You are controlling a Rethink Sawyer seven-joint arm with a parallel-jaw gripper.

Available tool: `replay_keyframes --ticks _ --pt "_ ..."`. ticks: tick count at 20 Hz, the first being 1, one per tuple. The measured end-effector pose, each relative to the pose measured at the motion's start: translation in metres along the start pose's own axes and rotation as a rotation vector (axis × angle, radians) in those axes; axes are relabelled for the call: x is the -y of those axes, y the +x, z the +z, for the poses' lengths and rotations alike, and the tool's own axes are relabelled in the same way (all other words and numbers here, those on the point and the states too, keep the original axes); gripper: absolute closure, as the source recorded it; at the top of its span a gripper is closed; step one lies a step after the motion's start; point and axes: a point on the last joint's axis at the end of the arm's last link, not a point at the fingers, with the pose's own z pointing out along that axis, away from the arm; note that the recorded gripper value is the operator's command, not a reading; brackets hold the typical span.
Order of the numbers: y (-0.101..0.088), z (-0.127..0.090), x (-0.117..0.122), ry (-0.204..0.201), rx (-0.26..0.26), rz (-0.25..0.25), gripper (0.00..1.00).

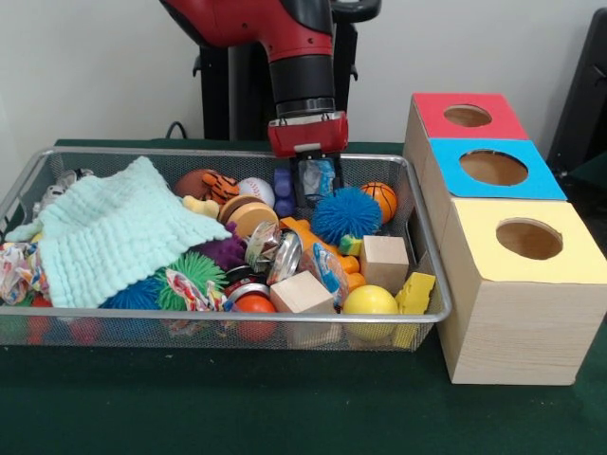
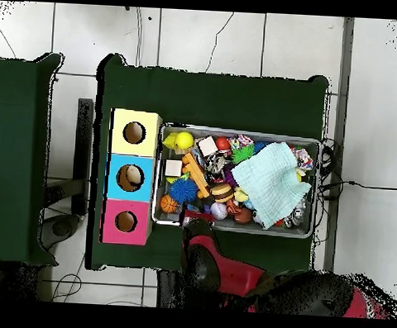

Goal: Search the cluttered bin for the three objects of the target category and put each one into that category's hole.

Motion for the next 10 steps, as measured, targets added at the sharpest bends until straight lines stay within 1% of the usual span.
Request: replay_keyframes --ticks 6,7,8,10 --pt "-0.0008 -0.0005 -0.0021 -0.003 -0.014 -0.008 0.0" --pt "-0.0019 -0.0011 -0.0024 -0.005 -0.028 -0.01 0.0" --pt "-0.0042 -0.0022 -0.0024 -0.008 -0.054 -0.014 0.0" --pt "-0.0049 -0.0024 -0.0024 -0.009 -0.063 -0.015 0.0"
